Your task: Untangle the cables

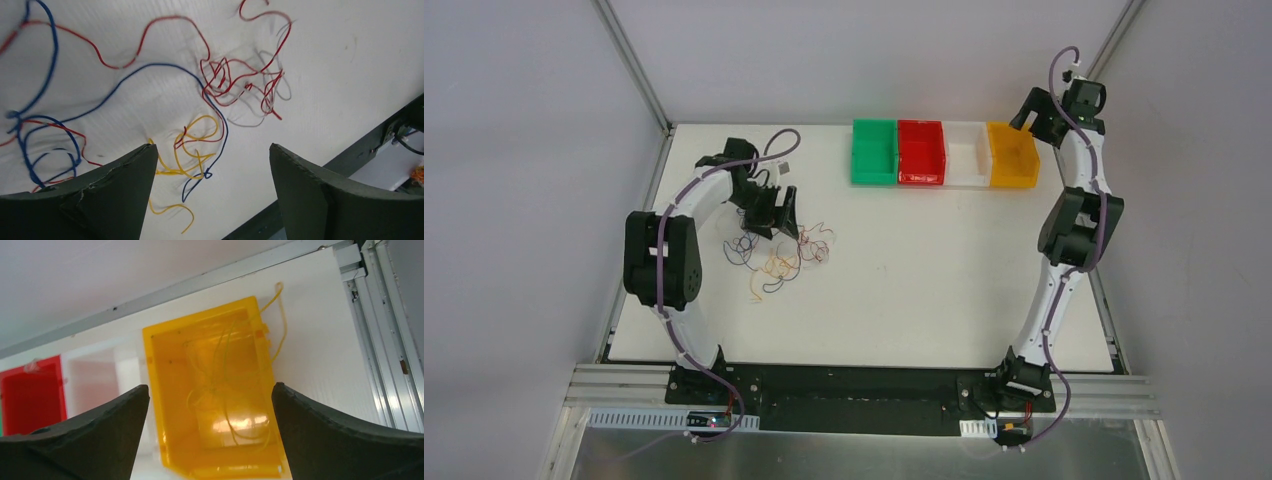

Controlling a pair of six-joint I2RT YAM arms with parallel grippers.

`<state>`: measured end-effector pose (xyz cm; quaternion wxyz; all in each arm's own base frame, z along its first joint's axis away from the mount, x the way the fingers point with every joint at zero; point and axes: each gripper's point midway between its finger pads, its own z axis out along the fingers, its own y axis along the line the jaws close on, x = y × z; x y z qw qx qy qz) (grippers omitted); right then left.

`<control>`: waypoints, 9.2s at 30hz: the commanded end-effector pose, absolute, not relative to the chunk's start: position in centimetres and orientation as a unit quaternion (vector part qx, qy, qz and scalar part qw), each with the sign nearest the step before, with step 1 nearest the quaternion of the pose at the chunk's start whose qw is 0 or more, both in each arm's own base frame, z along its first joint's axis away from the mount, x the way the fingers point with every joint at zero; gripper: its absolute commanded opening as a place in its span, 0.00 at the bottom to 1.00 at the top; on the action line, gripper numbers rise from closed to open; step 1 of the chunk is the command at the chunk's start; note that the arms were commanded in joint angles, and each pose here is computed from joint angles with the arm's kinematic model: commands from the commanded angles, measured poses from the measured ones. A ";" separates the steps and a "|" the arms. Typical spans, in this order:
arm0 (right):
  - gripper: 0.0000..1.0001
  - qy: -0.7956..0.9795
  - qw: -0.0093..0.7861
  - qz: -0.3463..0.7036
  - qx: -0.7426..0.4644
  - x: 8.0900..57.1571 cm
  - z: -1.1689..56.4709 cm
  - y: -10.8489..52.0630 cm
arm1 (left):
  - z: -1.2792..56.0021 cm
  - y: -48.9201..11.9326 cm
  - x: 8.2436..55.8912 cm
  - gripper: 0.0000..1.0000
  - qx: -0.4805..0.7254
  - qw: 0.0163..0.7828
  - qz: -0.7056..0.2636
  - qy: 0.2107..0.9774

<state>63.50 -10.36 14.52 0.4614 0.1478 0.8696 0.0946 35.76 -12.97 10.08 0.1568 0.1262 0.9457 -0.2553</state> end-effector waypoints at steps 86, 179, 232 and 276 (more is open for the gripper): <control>0.90 0.861 0.219 0.398 -0.228 32.1 22.7 22.7 | 33.4 -19.7 31.0 0.00 0.256 0.389 -0.390 0.794; 0.66 0.608 0.269 0.242 -0.707 26.0 9.1 29.5 | 25.1 -16.3 31.6 0.42 0.107 0.302 -0.422 0.848; 0.00 0.746 0.468 0.338 -0.333 39.2 33.2 21.4 | 24.3 -15.2 35.0 0.59 0.089 0.312 -0.388 0.862; 0.80 0.893 0.283 0.259 -0.234 40.2 23.0 14.3 | 17.5 -14.0 32.6 0.77 0.273 0.265 -0.351 0.856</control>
